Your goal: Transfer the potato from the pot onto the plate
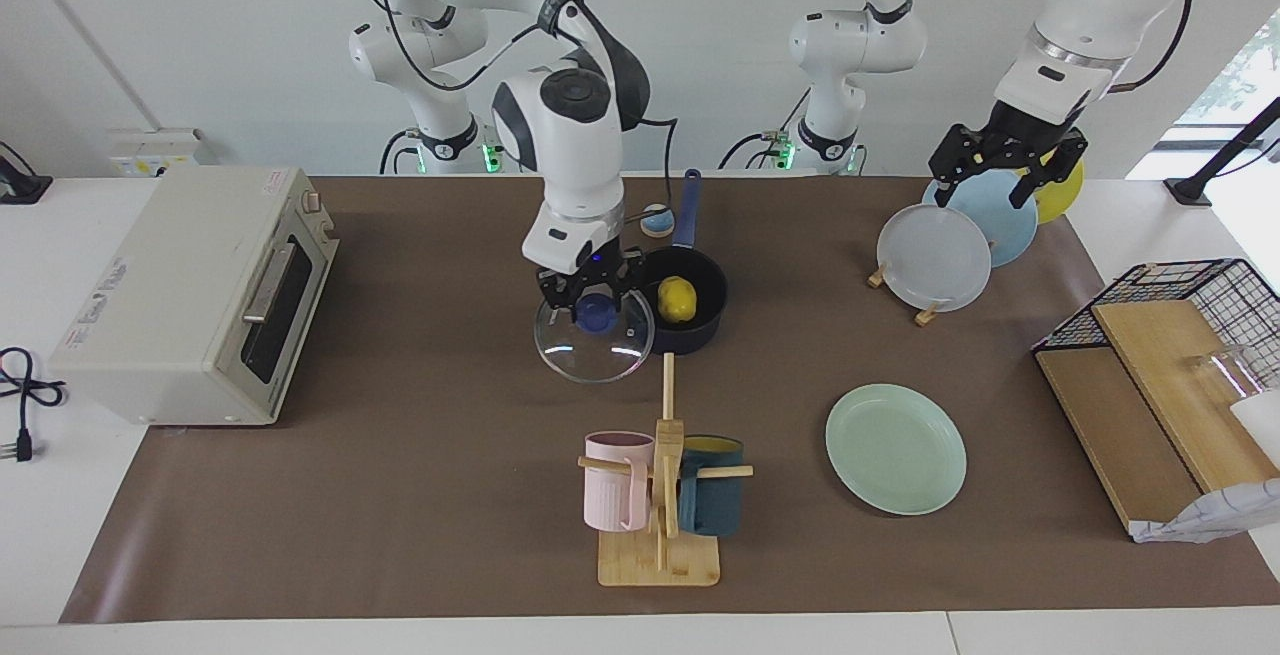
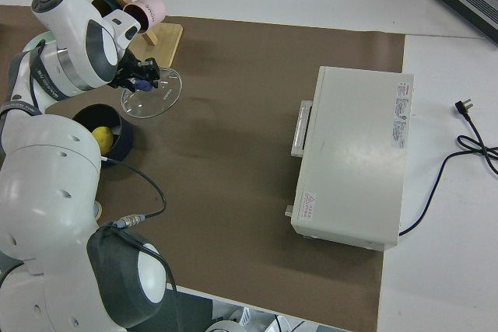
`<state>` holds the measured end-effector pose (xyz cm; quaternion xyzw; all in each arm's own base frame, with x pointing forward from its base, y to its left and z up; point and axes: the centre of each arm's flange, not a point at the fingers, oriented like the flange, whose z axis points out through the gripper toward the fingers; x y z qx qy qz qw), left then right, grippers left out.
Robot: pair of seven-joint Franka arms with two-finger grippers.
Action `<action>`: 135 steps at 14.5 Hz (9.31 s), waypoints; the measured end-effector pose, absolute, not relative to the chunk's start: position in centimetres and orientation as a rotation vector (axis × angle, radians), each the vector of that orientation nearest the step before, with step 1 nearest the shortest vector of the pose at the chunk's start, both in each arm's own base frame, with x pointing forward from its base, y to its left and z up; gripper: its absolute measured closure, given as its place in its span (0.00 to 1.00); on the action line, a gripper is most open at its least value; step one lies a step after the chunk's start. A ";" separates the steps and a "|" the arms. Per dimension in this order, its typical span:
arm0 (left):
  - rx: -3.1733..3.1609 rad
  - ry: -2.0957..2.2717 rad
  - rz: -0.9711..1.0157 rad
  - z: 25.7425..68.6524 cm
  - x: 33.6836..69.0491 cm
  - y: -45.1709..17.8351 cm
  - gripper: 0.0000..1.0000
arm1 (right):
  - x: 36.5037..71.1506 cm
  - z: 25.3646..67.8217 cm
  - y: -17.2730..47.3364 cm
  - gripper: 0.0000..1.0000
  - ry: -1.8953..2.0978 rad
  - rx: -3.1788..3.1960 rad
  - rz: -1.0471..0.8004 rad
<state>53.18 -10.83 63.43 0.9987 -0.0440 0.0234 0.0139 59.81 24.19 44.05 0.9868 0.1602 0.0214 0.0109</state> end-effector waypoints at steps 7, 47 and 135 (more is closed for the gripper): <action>3.097 -0.052 0.073 59.8 51.1 -19.7 0.00 | 60.6 37.4 2.7 0.38 0.687 3.037 0.019; 3.094 -0.250 0.051 31.9 43.4 -39.6 0.35 | 55.1 56.1 -0.1 0.00 0.102 3.109 -0.179; 3.123 -0.090 -0.113 64.1 52.7 -3.5 0.00 | 56.0 58.6 -2.9 0.00 0.021 3.115 -0.082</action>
